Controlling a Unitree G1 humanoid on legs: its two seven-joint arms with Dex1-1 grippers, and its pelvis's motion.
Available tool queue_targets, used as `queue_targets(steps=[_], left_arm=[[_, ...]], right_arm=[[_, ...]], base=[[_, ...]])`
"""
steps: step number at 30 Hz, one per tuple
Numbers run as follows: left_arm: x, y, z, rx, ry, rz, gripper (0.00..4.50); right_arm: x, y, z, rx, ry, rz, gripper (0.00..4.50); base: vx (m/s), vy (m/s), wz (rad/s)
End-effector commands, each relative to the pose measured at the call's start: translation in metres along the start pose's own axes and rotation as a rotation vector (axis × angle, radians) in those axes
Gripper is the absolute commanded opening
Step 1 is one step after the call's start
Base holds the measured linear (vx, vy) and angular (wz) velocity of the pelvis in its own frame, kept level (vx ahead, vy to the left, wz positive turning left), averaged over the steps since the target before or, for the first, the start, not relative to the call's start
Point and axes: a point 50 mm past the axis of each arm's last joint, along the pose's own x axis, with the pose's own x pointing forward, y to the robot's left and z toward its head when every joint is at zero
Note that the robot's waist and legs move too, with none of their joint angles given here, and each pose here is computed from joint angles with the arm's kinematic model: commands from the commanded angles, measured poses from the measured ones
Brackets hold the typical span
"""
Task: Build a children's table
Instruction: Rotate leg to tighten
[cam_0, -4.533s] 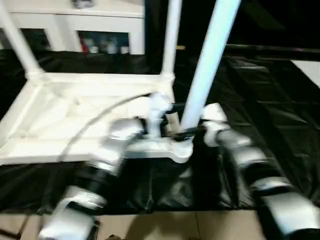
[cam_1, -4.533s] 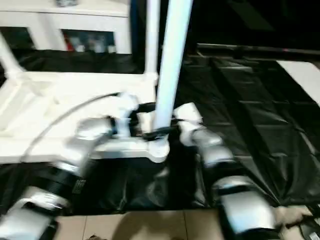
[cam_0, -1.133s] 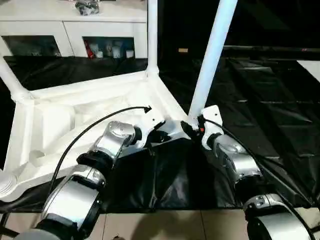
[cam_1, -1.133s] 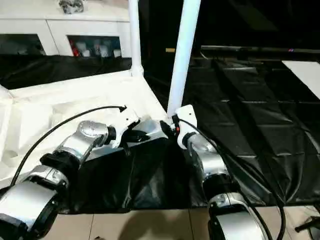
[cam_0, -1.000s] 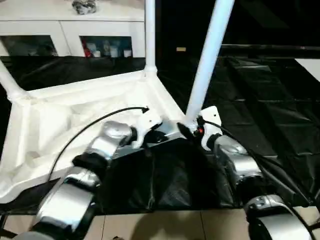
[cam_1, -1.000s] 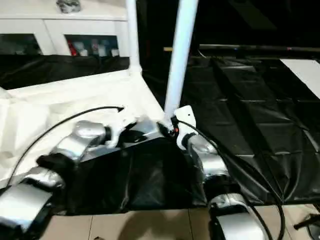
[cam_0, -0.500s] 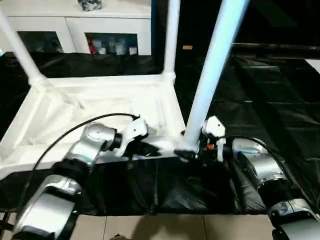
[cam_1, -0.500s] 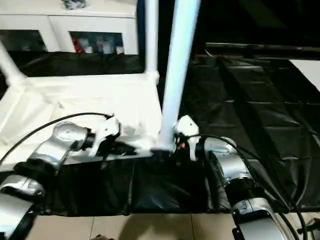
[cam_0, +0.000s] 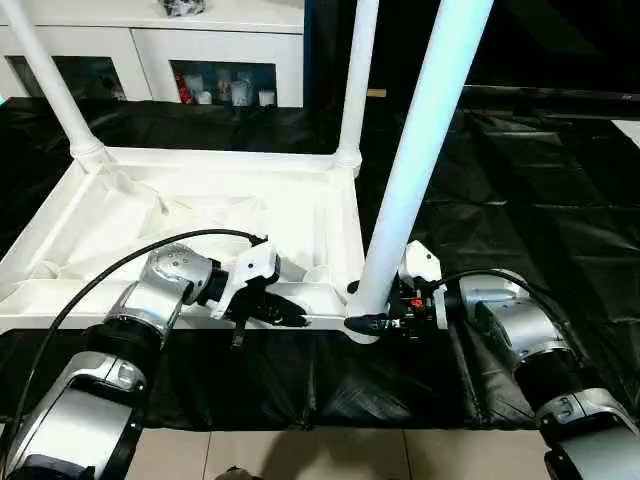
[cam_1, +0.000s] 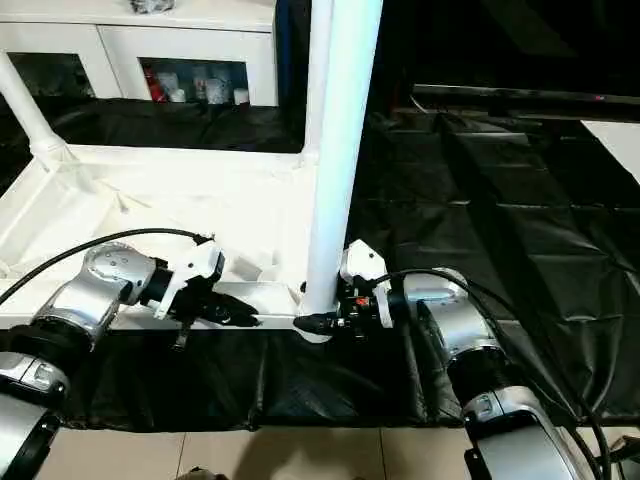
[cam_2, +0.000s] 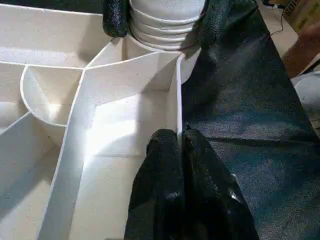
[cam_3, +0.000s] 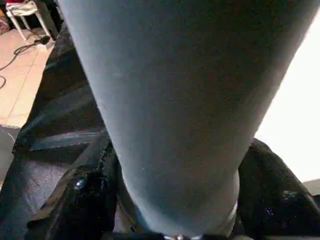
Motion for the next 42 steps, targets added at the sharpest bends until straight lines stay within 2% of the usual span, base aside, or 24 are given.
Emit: queue_targets(steps=[1,5,9,11,12,13,16,17,18,19,23,24,25,26,27,33,35,37,41,42], left_arm=[[0.011,0.003,0.002,-0.026,0.001,0.024,0.0],[0.019,0.014,0.001,-0.081,0.024,0.185,0.0],[0.049,0.028,0.018,-0.163,-0.023,0.4,0.0],[0.057,0.029,0.023,-0.175,-0.038,0.417,0.0],[0.068,0.029,0.03,-0.188,-0.061,0.43,0.0],[0.072,0.028,0.033,-0.188,-0.068,0.428,0.0],[0.082,0.024,0.04,-0.165,-0.084,0.388,0.0],[0.083,0.023,0.041,-0.154,-0.088,0.365,0.0],[0.082,0.022,0.041,-0.142,-0.089,0.351,0.0],[0.082,0.022,0.041,-0.136,-0.089,0.348,0.0],[0.065,0.021,0.033,-0.105,-0.086,0.294,0.0],[0.059,0.019,0.03,-0.091,-0.08,0.266,0.0],[0.057,0.018,0.029,-0.08,-0.078,0.253,0.0],[0.056,0.017,0.028,-0.08,-0.077,0.244,0.0],[0.046,0.012,0.021,-0.067,-0.063,0.173,0.0],[0.028,0.006,0.012,-0.028,-0.029,0.066,0.0],[0.026,0.004,0.011,-0.023,-0.023,0.031,0.0],[0.023,0.003,0.012,-0.02,-0.025,0.0,0.0],[0.019,0.0,0.01,-0.008,-0.01,-0.048,0.0],[0.018,-0.001,0.01,-0.007,-0.005,-0.055,0.0]], right_arm=[[0.01,0.0,-0.001,0.043,-0.024,-0.031,2.73],[0.02,-0.004,-0.007,0.059,-0.009,-0.222,2.72],[0.05,-0.008,-0.012,0.18,-0.017,-0.528,2.71],[0.058,-0.009,-0.011,0.207,-0.024,-0.591,2.71],[0.07,-0.011,-0.007,0.234,-0.036,-0.648,2.71],[0.075,-0.011,-0.005,0.235,-0.038,-0.667,2.71],[0.086,-0.009,0.01,0.184,-0.116,-0.614,2.71],[0.086,-0.009,0.014,0.156,-0.14,-0.598,2.71],[0.082,-0.011,0.017,0.133,-0.155,-0.602,3.27],[0.079,-0.012,0.018,0.13,-0.158,-0.603,3.4],[0.05,-0.016,0.017,0.103,-0.188,-0.492,3.67],[0.041,-0.015,0.014,0.08,-0.16,-0.44,3.91],[0.038,-0.015,0.013,0.074,-0.148,-0.415,3.94],[0.036,-0.014,0.012,0.069,-0.139,-0.401,3.94],[0.022,-0.009,0.003,0.018,-0.065,-0.283,3.94],[-0.001,-0.001,-0.006,-0.008,0.022,-0.07,3.94],[-0.004,-0.001,-0.006,-0.005,0.029,-0.044,3.94],[-0.005,-0.002,-0.004,0.001,0.032,-0.02,3.69],[-0.006,-0.001,-0.004,0.007,0.058,0.038,3.59],[-0.006,0.0,-0.004,0.006,0.063,0.046,3.42]], base=[[0.0,0.0,0.0],[0.0,0.0,0.0],[0.0,0.0,0.0],[0.0,0.0,0.0],[0.0,0.0,0.0],[0.0,0.0,0.0],[0.0,0.0,0.0],[0.0,0.0,0.0],[0.0,0.0,0.0],[0.0,0.0,0.0],[0.0,0.0,0.0],[0.0,0.0,0.0],[0.0,0.0,0.0],[0.0,0.0,0.0],[0.0,0.0,0.0],[0.0,0.0,0.0],[0.0,0.0,0.0],[0.0,0.0,0.0],[0.0,0.0,0.0],[0.0,0.0,0.0]])
